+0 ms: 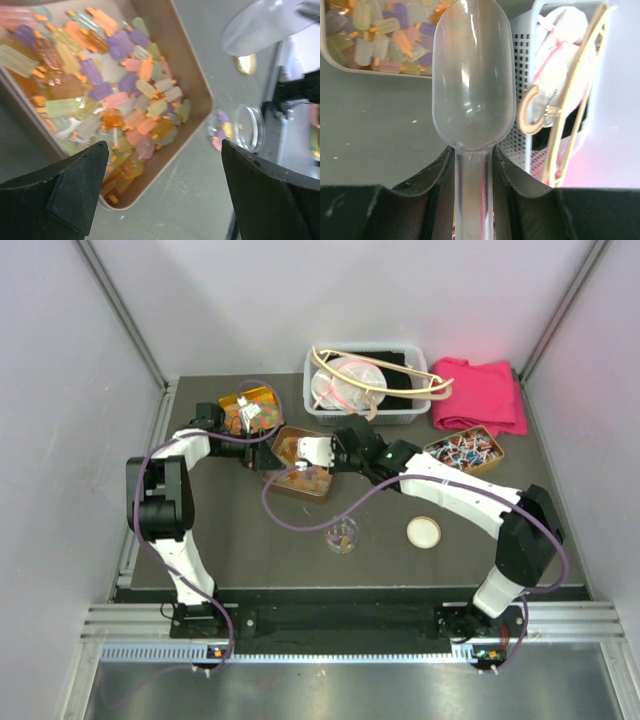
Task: Pack the candies
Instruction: Scoop the fake candies from the storage box, then place the fake candies in the packing bottle.
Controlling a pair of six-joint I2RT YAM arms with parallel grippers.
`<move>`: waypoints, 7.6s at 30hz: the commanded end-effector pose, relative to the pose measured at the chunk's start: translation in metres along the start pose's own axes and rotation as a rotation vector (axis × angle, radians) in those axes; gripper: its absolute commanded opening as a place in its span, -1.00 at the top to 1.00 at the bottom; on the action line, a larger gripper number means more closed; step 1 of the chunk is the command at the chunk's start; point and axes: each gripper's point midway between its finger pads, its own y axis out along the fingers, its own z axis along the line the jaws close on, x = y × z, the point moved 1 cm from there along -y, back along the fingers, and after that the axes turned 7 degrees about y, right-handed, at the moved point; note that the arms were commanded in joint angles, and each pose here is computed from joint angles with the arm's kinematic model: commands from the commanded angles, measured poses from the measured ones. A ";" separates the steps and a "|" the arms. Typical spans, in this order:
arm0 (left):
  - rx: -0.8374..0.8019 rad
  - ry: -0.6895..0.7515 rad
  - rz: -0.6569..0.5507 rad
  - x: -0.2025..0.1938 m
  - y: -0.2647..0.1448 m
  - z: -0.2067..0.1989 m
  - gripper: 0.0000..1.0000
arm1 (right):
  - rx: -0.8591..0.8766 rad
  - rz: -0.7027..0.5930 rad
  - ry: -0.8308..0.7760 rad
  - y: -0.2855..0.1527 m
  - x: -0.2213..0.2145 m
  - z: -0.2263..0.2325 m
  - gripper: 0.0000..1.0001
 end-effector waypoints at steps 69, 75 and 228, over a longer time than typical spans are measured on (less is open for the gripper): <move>0.233 0.028 -0.022 -0.004 -0.001 0.038 -0.33 | -0.105 0.259 -0.557 0.128 0.009 -0.019 1.00; 0.217 0.023 -0.021 -0.008 0.002 0.037 -0.32 | -0.145 0.269 -0.590 0.142 0.013 -0.019 1.00; 0.187 0.086 -0.271 0.106 -0.069 0.002 -0.32 | 0.520 -0.148 0.377 -0.001 0.020 0.061 1.00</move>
